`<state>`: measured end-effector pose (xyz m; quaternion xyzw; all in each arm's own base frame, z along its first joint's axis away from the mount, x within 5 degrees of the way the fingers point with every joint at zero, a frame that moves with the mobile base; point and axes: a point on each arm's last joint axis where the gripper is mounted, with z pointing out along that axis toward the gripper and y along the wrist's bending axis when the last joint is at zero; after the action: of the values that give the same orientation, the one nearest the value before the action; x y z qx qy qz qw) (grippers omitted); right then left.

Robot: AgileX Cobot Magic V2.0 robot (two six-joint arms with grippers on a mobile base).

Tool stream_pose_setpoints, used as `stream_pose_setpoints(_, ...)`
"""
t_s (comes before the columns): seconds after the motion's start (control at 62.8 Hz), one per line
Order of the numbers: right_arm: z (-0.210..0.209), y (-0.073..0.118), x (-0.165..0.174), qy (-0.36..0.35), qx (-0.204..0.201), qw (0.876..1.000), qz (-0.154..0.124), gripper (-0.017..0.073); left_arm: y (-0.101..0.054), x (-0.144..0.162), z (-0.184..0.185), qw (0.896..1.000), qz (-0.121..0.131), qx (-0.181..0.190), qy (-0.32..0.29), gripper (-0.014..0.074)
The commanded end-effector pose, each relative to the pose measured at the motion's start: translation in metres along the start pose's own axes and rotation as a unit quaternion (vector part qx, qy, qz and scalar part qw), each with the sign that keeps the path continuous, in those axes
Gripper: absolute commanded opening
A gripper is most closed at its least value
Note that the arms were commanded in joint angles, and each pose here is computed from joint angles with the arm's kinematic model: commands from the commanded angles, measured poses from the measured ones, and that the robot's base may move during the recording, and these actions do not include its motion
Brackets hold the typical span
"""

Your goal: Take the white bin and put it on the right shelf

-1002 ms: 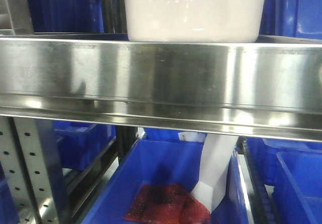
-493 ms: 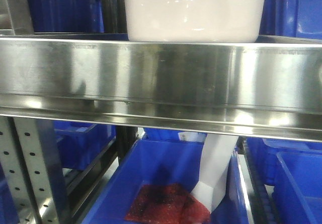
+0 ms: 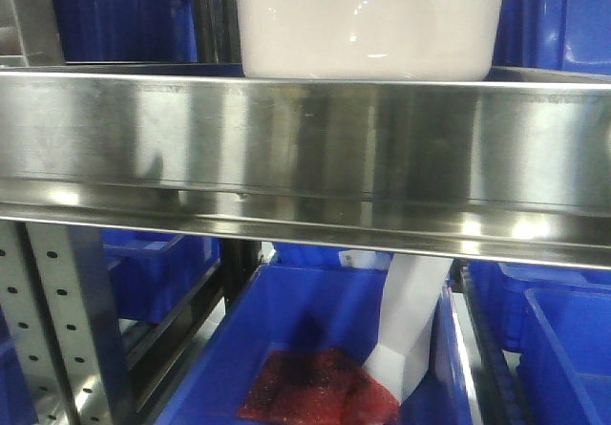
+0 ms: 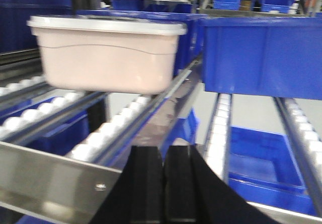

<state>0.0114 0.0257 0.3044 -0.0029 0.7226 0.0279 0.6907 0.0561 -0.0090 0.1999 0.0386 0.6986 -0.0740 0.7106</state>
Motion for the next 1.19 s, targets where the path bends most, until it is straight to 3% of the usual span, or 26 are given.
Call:
stream_pose_setpoints(0.0, 0.005, -0.009, -0.001, -0.063, 0.03, 0.998, 0.003, 0.0072, 0.0, -0.003, -0.001, 0.999, -0.006, 0.002, -0.04, -0.0127)
stream_pose_setpoints(0.143, 0.019, -0.021, 0.02, -0.092, 0.032, 0.995, 0.022, 0.0072, 0.0, -0.003, -0.001, 0.999, -0.006, 0.002, -0.04, -0.0127)
stream_pose_setpoints(0.334, 0.029, -0.029, 0.036, -0.129, 0.038, 0.99, -0.038, 0.0072, 0.0, -0.003, -0.001, 0.999, -0.006, 0.002, -0.04, -0.0127)
stream_pose_setpoints(0.509, 0.038, -0.034, 0.059, -0.158, 0.054, 0.985, -0.03, 0.0072, 0.0, -0.003, -0.001, 0.999, -0.006, 0.002, -0.04, -0.0127)
stream_pose_setpoints(0.636, 0.043, -0.036, 0.081, -0.158, 0.056, 0.986, 0.002, 0.0072, 0.0, -0.003, -0.001, 0.999, -0.006, 0.002, -0.04, -0.0127)
stream_pose_setpoints(0.7, 0.044, -0.035, 0.082, -0.146, 0.054, 0.988, -0.018, 0.0072, 0.0, -0.003, -0.001, 0.999, -0.006, 0.002, -0.04, -0.0127)
stream_pose_setpoints(0.827, 0.044, -0.034, 0.082, -0.144, 0.052, 0.988, -0.031, 0.0072, 0.0, -0.003, -0.001, 0.999, -0.006, 0.002, -0.04, -0.0127)
stream_pose_setpoints(0.907, 0.044, -0.034, 0.083, -0.14, 0.05, 0.989, -0.02, 0.0072, 0.0, -0.003, -0.001, 0.999, -0.006, 0.002, -0.04, -0.0127)
stream_pose_setpoints(1.018, 0.044, -0.034, 0.085, -0.131, 0.044, 0.99, 0.017, 0.0072, 0.0, -0.003, -0.001, 0.999, -0.006, 0.002, -0.04, -0.0127)
stream_pose_setpoints(1.177, 0.045, -0.034, 0.087, -0.117, 0.043, 0.992, 0.025, 0.0072, 0.0, -0.003, -0.001, 0.999, -0.006, 0.002, -0.04, -0.0127)
